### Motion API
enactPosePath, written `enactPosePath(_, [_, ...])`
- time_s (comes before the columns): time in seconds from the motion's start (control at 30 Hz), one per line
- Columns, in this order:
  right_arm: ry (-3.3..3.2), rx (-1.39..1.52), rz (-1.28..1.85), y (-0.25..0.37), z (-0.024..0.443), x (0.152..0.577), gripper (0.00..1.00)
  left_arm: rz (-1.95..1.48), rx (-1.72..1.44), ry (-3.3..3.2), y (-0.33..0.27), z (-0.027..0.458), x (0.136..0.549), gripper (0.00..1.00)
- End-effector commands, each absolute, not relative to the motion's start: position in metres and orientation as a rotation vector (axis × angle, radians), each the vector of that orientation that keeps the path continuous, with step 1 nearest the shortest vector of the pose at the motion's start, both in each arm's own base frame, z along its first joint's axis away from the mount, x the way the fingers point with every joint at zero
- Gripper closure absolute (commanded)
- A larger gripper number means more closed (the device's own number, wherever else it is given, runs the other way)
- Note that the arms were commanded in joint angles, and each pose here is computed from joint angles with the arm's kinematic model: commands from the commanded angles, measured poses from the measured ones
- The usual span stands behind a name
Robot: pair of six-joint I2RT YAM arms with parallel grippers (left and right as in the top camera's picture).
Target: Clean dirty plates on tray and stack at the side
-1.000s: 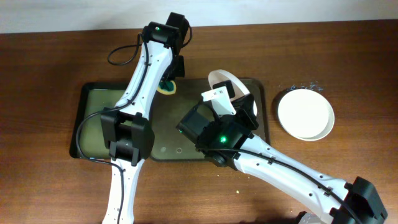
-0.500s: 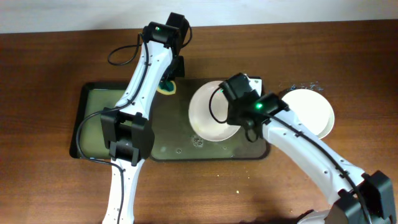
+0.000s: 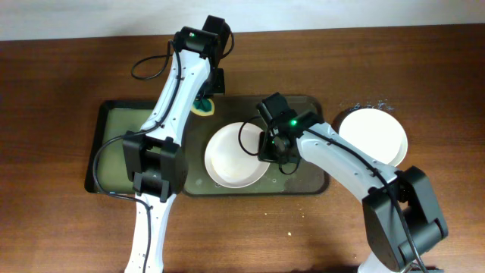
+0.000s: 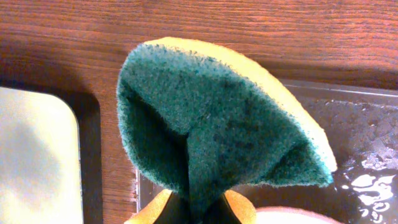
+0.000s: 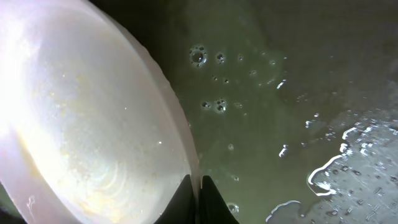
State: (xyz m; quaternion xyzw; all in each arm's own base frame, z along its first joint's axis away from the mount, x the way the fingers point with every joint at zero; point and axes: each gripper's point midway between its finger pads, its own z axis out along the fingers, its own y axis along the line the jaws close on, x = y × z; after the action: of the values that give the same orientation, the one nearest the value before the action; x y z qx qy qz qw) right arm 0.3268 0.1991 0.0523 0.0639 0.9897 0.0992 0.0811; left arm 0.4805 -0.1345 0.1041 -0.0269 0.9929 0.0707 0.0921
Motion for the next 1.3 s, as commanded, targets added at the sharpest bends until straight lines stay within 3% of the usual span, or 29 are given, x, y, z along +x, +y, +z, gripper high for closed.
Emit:
enactPosePath(0.0, [2.971,0.218,0.319,0.203,0.040,0.329,0.96,0.213,-0.078,2.953,-0.133,0.107,0.478,1.00])
enactPosePath(0.07, [2.977,0.219,0.309,0.202,0.034,0.330,0.96,0.213,-0.078,2.953,-0.133,0.107,0.478,1.00])
enactPosePath(0.1, [2.984,0.220,0.299,0.202,0.031,0.329,0.86,0.213,-0.078,2.953,-0.133,0.107,0.478,1.00])
enactPosePath(0.13, [2.980,0.222,0.280,0.200,0.030,0.330,0.64,0.213,-0.078,2.953,-0.133,0.107,0.478,1.00])
enactPosePath(0.17, [2.973,0.206,0.266,0.198,0.030,0.332,0.51,0.213,-0.078,2.953,-0.133,0.107,0.478,1.00])
enactPosePath(0.4, [2.722,-0.553,0.228,0.195,0.042,0.377,0.46,0.208,-0.078,2.947,-0.133,0.107,0.479,1.00])
enactPosePath(0.47, [2.632,-0.697,0.208,0.200,0.046,0.387,0.47,0.208,-0.078,2.947,-0.134,0.107,0.480,1.00])
enactPosePath(0.53, [2.602,-0.688,0.216,0.204,0.045,0.395,0.55,0.209,-0.079,2.948,-0.133,0.107,0.479,1.00])
enactPosePath(0.7, [2.719,-0.541,0.246,0.204,0.005,0.393,0.63,0.209,-0.079,2.948,-0.133,0.107,0.479,1.00])
enactPosePath(0.87, [2.753,-0.424,0.255,0.194,0.000,0.396,0.75,0.211,-0.079,2.951,-0.133,0.107,0.479,1.00])
enactPosePath(1.03, [2.916,-0.125,0.401,0.196,-0.005,0.371,0.96,0.242,-0.045,2.996,-0.129,0.106,0.468,1.00])
enactPosePath(1.1, [2.962,0.014,0.385,0.189,-0.008,0.365,0.96,0.211,0.039,3.036,-0.133,0.105,0.460,1.00])
enactPosePath(1.17, [3.009,0.347,0.358,0.169,-0.011,0.360,0.96,0.092,0.126,3.111,-0.146,0.100,0.446,1.00])
enactPosePath(1.27, [3.039,0.528,0.325,0.147,-0.013,0.355,0.96,0.090,0.154,3.172,-0.152,0.088,0.431,1.00])
